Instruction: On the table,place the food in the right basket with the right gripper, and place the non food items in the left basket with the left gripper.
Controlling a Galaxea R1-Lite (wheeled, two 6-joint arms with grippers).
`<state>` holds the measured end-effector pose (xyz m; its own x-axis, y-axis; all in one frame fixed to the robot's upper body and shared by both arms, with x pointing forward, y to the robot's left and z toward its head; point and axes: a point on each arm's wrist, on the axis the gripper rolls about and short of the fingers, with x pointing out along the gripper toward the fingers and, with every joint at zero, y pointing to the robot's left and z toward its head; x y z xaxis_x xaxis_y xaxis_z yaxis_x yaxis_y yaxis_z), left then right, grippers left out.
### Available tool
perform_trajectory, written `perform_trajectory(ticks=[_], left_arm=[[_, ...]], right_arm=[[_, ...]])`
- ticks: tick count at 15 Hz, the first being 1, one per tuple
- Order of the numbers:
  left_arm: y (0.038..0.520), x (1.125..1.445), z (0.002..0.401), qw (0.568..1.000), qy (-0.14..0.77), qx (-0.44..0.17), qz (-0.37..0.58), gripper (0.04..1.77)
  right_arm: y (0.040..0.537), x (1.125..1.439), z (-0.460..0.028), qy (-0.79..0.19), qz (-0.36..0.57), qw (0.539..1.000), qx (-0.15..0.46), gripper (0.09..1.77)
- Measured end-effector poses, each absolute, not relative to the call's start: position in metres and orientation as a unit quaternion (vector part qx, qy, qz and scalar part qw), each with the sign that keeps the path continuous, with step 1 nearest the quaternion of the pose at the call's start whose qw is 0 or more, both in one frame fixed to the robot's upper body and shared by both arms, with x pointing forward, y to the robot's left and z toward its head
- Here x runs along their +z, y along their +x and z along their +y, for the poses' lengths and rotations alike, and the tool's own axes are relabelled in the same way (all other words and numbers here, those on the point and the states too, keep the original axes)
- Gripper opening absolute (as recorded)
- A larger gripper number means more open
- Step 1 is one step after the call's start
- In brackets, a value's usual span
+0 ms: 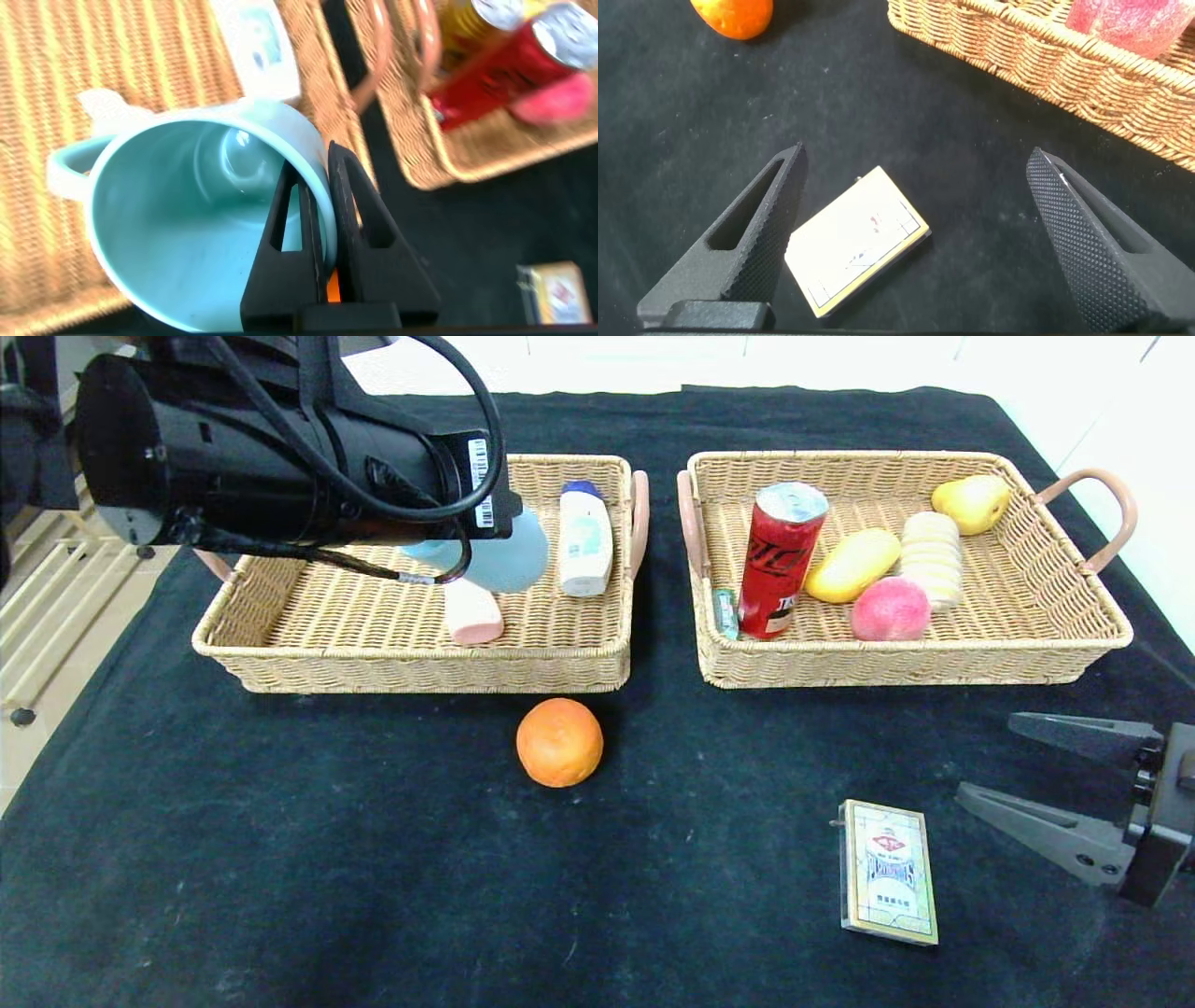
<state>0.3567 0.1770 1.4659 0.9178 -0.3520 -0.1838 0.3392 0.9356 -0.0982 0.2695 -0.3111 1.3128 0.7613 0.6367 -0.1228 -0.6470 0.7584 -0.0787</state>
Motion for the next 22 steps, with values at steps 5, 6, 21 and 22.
perform_trajectory(ticks=[5,6,21,22], left_arm=[[0.392,1.463,0.179,0.985,0.007,-0.148,0.087,0.2],[0.397,1.462,0.178,0.986,0.01,-0.144,0.087,0.2],[0.412,1.452,0.173,0.986,0.017,-0.137,0.095,1.31],[0.407,1.454,0.173,0.986,0.019,-0.138,0.095,1.36]], right_arm=[[0.269,1.314,-0.311,-0.058,0.043,0.937,0.343,1.71],[0.269,1.314,-0.311,-0.058,0.042,0.937,0.342,1.71],[0.269,1.313,-0.311,-0.058,0.043,0.937,0.342,1.71],[0.269,1.313,-0.311,-0.058,0.043,0.937,0.342,1.71]])
